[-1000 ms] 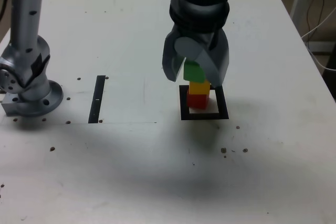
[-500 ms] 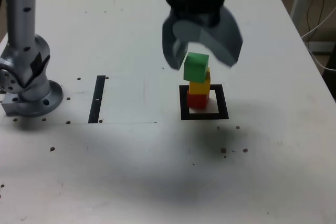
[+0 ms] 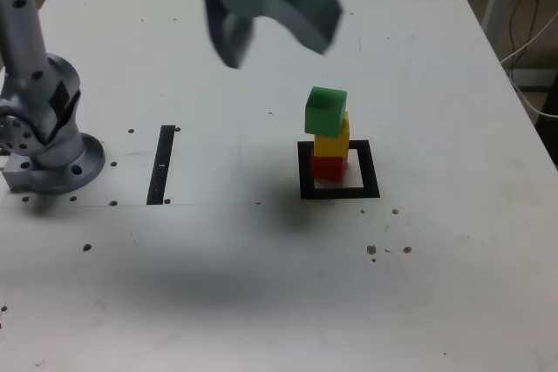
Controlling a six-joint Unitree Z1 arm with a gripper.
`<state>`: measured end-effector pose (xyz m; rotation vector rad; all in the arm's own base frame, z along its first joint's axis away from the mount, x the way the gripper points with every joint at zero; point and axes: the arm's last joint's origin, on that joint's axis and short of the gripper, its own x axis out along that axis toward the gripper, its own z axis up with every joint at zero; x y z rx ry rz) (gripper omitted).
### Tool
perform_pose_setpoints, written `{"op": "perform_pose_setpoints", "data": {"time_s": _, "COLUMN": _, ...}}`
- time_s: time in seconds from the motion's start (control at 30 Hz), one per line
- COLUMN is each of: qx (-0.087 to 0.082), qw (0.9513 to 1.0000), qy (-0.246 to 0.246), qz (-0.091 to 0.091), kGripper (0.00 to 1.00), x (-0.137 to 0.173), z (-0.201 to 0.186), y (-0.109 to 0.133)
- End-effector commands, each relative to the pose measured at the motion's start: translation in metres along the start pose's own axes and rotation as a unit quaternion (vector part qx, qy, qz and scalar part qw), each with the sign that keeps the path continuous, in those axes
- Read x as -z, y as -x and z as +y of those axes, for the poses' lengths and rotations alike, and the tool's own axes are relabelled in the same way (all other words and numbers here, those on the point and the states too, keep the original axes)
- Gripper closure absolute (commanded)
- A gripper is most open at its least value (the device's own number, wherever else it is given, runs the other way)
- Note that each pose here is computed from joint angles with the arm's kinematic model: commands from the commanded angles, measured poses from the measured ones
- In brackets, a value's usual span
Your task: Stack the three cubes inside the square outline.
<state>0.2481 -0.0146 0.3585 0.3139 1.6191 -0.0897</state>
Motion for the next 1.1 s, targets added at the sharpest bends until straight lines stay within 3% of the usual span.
{"op": "perform_pose_setpoints", "data": {"time_s": 0.0, "qx": 0.001, "qw": 0.9999, "qy": 0.012, "qz": 0.001, "kGripper": 0.00, "x": 0.021, "z": 0.008, "y": -0.002}}
{"op": "perform_pose_setpoints", "data": {"time_s": 0.3, "qx": 0.015, "qw": 0.9987, "qy": 0.041, "qz": 0.027, "kGripper": 0.00, "x": 0.070, "z": 0.016, "y": -0.032}}
{"op": "perform_pose_setpoints", "data": {"time_s": 0.53, "qx": 0.064, "qw": 0.9960, "qy": 0.053, "qz": 0.034, "kGripper": 0.00, "x": 0.077, "z": 0.000, "y": -0.091}}
{"op": "perform_pose_setpoints", "data": {"time_s": 0.67, "qx": 0.082, "qw": 0.9944, "qy": 0.058, "qz": 0.034, "kGripper": 0.00, "x": 0.082, "z": -0.007, "y": -0.113}}
{"op": "perform_pose_setpoints", "data": {"time_s": 1.07, "qx": 0.088, "qw": 0.9927, "qy": 0.064, "qz": 0.051, "kGripper": 0.00, "x": 0.096, "z": -0.015, "y": -0.133}}
